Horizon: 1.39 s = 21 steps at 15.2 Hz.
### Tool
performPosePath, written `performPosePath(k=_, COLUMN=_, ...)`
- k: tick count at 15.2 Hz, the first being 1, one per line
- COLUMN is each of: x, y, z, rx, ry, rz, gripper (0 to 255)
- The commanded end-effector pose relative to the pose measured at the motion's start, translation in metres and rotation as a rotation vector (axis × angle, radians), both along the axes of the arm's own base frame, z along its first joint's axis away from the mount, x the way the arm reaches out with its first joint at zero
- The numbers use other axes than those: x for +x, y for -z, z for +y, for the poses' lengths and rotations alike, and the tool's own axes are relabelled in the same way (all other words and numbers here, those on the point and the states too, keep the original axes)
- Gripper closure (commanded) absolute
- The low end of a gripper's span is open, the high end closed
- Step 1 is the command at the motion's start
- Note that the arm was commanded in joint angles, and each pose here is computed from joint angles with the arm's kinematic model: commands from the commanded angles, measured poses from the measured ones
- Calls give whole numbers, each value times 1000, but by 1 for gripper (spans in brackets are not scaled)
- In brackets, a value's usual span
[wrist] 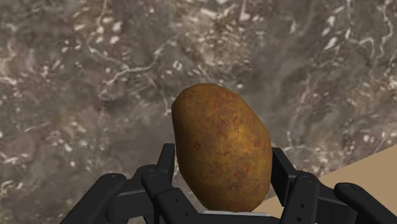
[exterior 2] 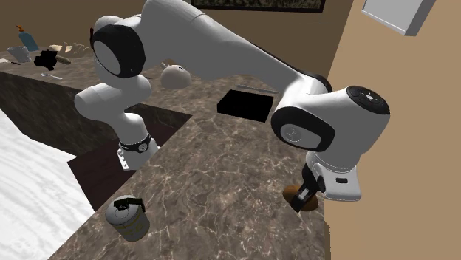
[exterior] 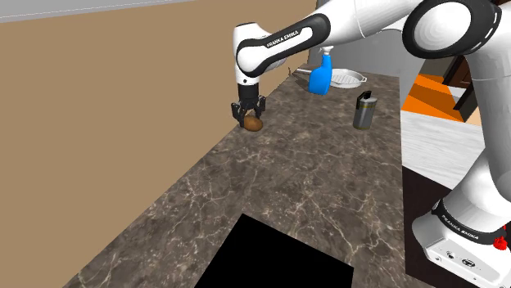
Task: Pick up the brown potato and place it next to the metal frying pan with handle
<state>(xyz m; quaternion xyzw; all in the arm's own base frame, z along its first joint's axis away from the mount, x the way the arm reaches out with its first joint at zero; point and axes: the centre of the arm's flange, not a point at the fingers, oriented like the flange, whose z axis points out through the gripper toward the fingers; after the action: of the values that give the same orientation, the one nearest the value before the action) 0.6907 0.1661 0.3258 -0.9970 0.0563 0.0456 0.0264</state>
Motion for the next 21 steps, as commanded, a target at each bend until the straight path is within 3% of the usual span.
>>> performPosePath(k=1, x=0, y=0, z=0, rx=0, ry=0, rz=0, gripper=255)
performPosePath(k=8, x=0, y=0, z=0, rx=0, ry=0, rz=0, gripper=255)
performPosePath(k=21, x=0, y=-69, z=0, rx=0, ry=0, rz=0, gripper=255)
